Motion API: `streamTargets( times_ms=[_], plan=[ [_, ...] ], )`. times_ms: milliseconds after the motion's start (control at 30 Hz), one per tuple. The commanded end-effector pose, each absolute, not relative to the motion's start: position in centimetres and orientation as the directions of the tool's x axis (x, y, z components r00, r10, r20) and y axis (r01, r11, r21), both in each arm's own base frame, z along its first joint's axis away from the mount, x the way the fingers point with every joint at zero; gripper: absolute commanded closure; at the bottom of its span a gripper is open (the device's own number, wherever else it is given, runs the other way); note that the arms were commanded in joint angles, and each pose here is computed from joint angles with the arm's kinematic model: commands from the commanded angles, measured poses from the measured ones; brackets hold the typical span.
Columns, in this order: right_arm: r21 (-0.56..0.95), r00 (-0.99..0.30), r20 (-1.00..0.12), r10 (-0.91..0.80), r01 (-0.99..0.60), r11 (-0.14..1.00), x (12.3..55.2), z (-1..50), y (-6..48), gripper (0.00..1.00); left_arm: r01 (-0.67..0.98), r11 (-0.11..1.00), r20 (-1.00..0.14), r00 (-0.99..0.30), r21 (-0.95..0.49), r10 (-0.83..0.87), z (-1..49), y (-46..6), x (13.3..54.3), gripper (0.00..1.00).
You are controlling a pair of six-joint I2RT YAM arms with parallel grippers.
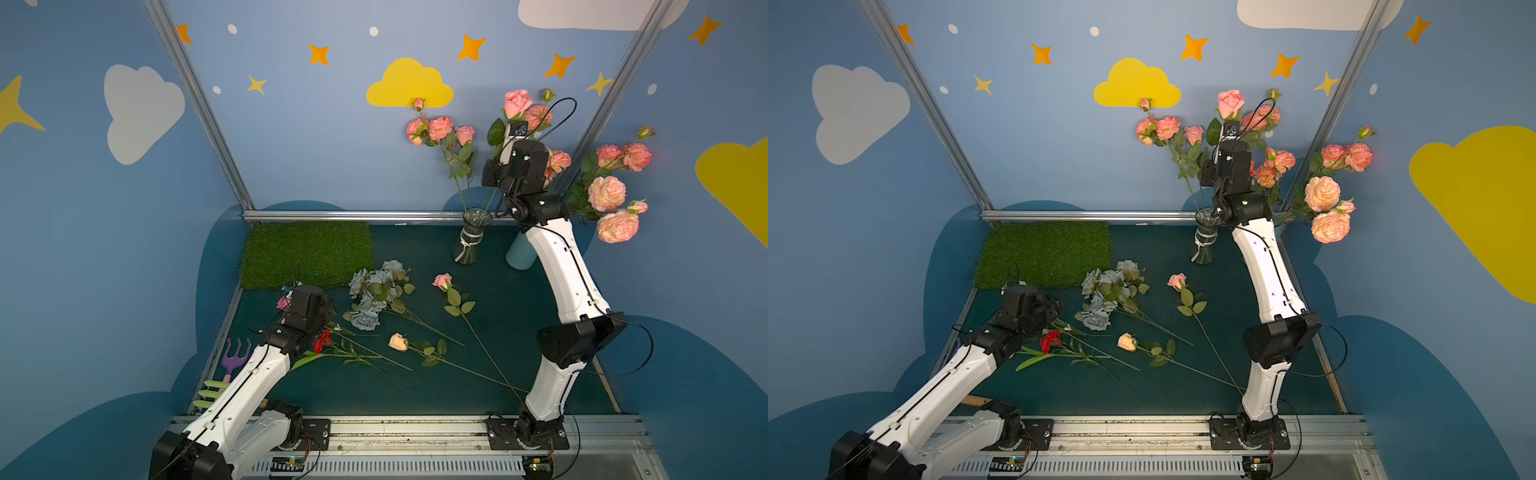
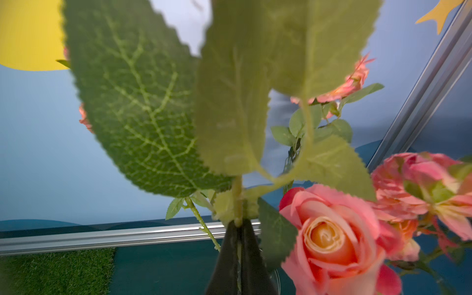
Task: Place the pink flowers into the vase
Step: Place the flower in the vase.
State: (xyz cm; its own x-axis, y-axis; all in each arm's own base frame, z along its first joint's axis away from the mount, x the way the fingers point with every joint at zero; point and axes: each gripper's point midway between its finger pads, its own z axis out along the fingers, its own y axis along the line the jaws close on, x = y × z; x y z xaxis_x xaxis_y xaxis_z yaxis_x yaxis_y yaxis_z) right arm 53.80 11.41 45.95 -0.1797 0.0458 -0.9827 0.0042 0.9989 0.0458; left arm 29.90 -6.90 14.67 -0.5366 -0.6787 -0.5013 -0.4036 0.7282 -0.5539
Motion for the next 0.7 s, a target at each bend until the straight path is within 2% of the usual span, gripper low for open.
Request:
streamTargets(
  times_ms=[0,167,267,333,367,433,667],
  plan=[
    [0.082,-0.296,-0.952,0.079,0.003,0.997,55.6,41.0,11.6,1.00,-0.390,0.732,-0.517,-0.526,-0.559,-0.675,15.4,-7.0,30.3,0.38],
    [0.047,-0.422,-0.903,0.075,0.075,0.996,57.0,35.7,10.6,0.98,-0.383,0.733,-0.519,-0.526,-0.562,-0.673,15.5,-7.0,30.3,0.38],
    [0.046,-0.474,-0.876,0.093,0.111,0.993,56.6,34.2,10.1,0.74,-0.383,0.734,-0.520,-0.527,-0.560,-0.672,15.7,-7.0,30.3,0.38],
    [0.045,-0.503,-0.858,0.106,0.132,0.990,55.7,34.1,9.7,0.49,-0.378,0.736,-0.520,-0.530,-0.562,-0.670,16.0,-7.1,30.3,0.38],
    [0.040,-0.516,-0.850,0.107,0.139,0.989,55.0,34.2,9.5,0.42,-0.374,0.737,-0.520,-0.533,-0.562,-0.667,16.1,-7.1,30.3,0.38],
    [0.027,-0.544,-0.833,0.105,0.150,0.988,53.5,34.1,9.3,0.37,-0.369,0.737,-0.520,-0.533,-0.567,-0.667,16.5,-7.2,30.2,0.37],
    [-0.029,-0.652,-0.756,0.048,0.107,0.994,46.2,31.6,10.3,0.35,-0.356,0.735,-0.523,-0.530,-0.577,-0.667,17.2,-7.2,29.8,0.36]
  ],
)
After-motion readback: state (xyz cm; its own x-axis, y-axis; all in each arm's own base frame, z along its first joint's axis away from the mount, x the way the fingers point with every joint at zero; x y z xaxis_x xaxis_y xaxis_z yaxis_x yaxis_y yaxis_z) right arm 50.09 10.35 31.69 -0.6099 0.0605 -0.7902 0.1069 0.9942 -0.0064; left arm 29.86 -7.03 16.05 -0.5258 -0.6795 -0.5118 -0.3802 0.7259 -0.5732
